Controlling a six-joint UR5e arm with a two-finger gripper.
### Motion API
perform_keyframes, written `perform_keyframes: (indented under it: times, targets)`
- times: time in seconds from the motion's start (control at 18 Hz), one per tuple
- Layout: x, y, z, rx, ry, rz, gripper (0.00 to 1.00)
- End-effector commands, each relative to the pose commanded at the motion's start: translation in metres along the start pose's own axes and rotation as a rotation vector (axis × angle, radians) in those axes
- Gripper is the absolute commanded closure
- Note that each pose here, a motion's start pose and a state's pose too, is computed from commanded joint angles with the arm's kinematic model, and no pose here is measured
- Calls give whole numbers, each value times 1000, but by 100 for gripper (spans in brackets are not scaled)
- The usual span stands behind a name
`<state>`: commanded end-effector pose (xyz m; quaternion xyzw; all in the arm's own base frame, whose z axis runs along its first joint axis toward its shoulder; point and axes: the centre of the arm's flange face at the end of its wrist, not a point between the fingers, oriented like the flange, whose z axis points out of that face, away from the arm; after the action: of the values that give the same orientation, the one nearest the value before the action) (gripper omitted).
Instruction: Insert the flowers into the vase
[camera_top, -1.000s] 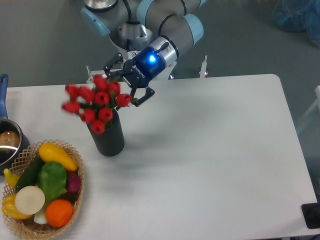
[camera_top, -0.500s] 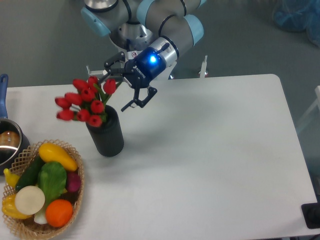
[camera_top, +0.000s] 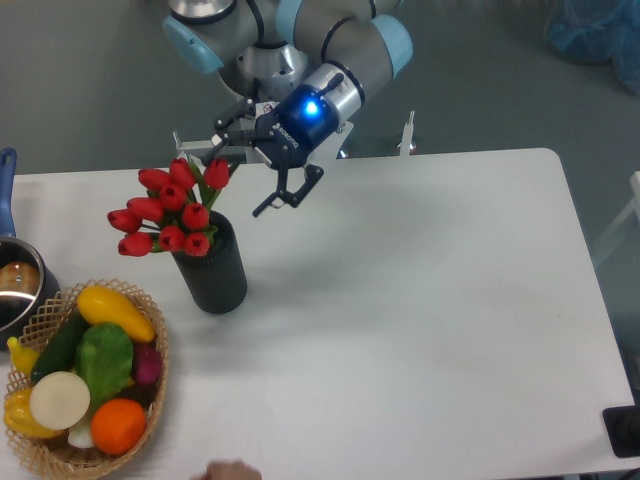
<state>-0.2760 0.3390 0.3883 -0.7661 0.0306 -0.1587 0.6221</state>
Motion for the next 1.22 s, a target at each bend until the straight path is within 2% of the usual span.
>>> perform_keyframes:
  times: [0.22,0.44,0.56,0.72,0.89,1.06,1.22]
  targets:
    - [-17,-45,-37,-38,-122,109,0]
    - [-45,-98,-77,-315,-376,243,0]
    - [-59,-122,-95,-388,-462,276,0]
    - [-88,-118,-110,-417,-495,257,0]
    - [-111,-107,-119,-570,-552,290,0]
    - [-154,-95,-128,-690,-593,260,0]
    - [-191,-79,-107,-821,-571,269,0]
